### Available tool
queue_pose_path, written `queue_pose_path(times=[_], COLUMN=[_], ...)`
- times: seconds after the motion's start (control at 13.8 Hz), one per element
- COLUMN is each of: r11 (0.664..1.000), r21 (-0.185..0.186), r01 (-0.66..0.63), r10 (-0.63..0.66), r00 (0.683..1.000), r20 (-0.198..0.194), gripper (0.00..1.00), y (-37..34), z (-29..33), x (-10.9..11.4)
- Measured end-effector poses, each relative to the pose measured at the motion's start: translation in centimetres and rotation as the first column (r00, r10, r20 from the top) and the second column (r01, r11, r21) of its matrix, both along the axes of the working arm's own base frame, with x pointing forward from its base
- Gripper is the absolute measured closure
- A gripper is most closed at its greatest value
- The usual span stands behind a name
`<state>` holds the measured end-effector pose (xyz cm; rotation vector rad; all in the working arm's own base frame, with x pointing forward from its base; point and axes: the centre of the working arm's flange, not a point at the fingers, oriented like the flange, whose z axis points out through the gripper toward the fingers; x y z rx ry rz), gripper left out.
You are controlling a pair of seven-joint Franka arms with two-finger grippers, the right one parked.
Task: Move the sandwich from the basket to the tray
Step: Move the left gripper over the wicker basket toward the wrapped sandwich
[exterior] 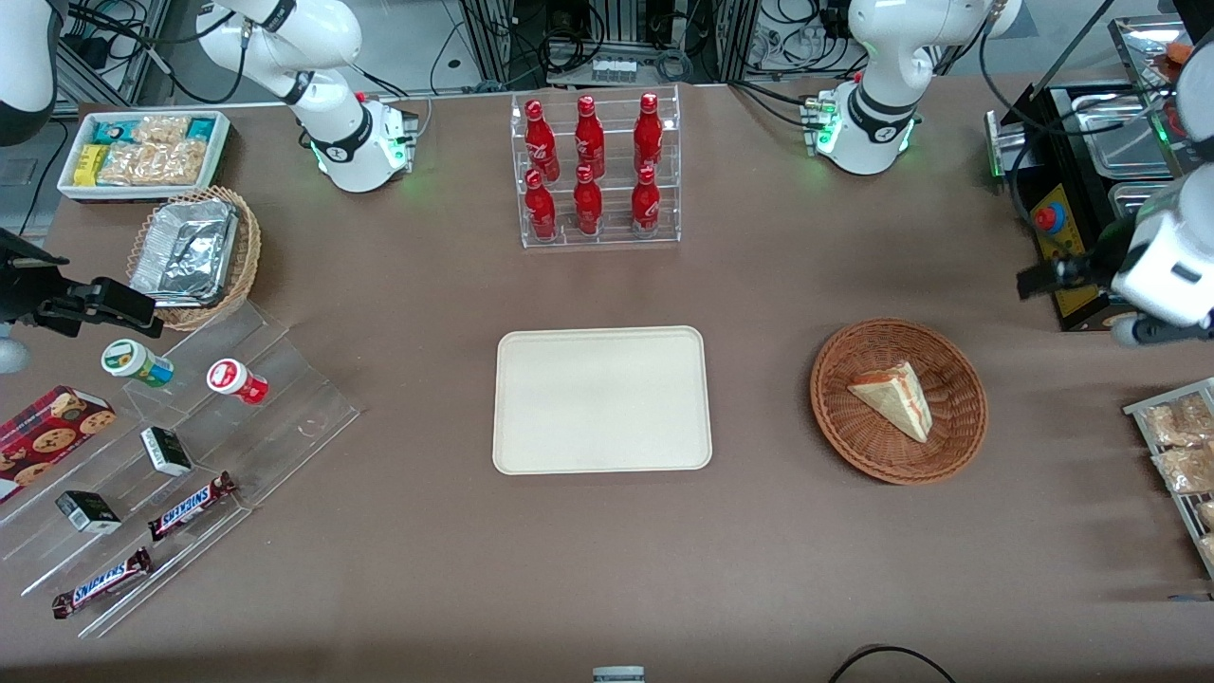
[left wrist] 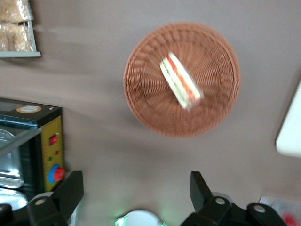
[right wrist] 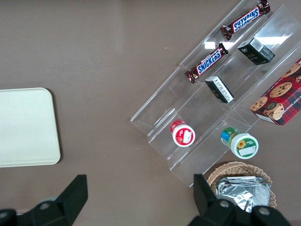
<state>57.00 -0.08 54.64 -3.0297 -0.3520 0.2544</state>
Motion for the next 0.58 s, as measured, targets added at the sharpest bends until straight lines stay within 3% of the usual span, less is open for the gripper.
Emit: queue_pose_path(times=[0.29, 0.58], r11=[0.974, 0.939], r21=[0.032, 0.041], r01=[-0.226, -0.342], r10=[0.225, 0.339], r00=[0.974, 0.939], r20=[0.040, 0.066], gripper=[0.00, 0.00], y=[-0.2, -0.5], z=[-4.9, -9.0], x=[0.9, 1.7])
